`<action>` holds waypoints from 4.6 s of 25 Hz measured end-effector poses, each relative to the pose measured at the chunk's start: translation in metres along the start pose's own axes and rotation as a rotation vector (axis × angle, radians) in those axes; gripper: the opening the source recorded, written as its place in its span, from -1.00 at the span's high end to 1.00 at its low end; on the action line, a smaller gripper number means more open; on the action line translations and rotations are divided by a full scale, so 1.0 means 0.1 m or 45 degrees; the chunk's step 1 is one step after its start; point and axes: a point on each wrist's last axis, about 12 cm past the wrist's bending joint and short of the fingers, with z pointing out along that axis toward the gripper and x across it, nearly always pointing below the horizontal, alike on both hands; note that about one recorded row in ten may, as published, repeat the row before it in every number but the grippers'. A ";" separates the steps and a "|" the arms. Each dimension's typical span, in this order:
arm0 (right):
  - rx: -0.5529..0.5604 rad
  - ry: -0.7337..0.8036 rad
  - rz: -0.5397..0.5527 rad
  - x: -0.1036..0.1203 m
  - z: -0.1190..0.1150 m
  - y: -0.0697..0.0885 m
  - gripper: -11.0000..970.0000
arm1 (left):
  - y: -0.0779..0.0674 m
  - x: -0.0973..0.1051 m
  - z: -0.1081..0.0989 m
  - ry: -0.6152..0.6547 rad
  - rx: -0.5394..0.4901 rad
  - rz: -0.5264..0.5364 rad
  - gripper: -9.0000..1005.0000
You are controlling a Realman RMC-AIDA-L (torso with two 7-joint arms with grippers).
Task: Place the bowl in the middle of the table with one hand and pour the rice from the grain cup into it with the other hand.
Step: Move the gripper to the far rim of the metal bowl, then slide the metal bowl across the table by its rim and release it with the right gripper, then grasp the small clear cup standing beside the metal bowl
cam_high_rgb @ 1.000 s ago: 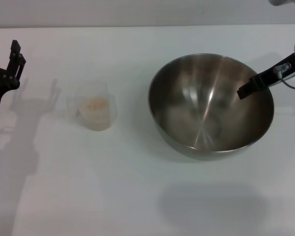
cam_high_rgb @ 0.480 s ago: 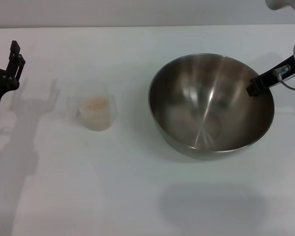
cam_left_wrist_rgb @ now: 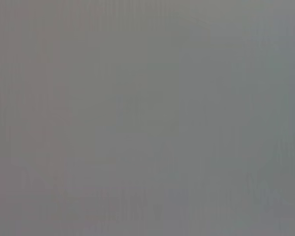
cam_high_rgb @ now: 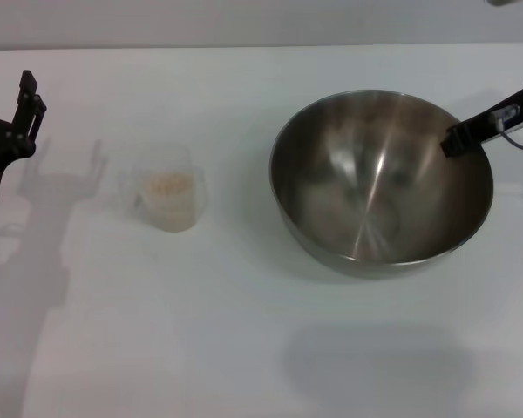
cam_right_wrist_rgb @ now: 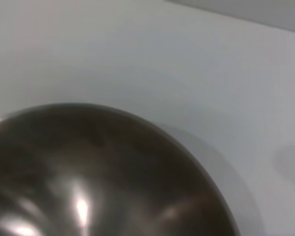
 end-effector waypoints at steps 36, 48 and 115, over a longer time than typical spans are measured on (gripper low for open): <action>-0.213 -0.189 -0.005 -0.27 0.08 0.31 0.88 | 0.02 -0.02 0.10 -0.014 0.021 0.037 -0.47; -0.227 -0.098 -0.035 -0.23 0.22 0.39 0.81 | 0.02 -0.02 0.10 -0.014 0.022 0.039 -0.48; 0.416 -2.054 -0.258 0.76 0.34 0.35 -0.13 | -0.07 0.12 -0.49 0.086 0.079 -0.009 -0.47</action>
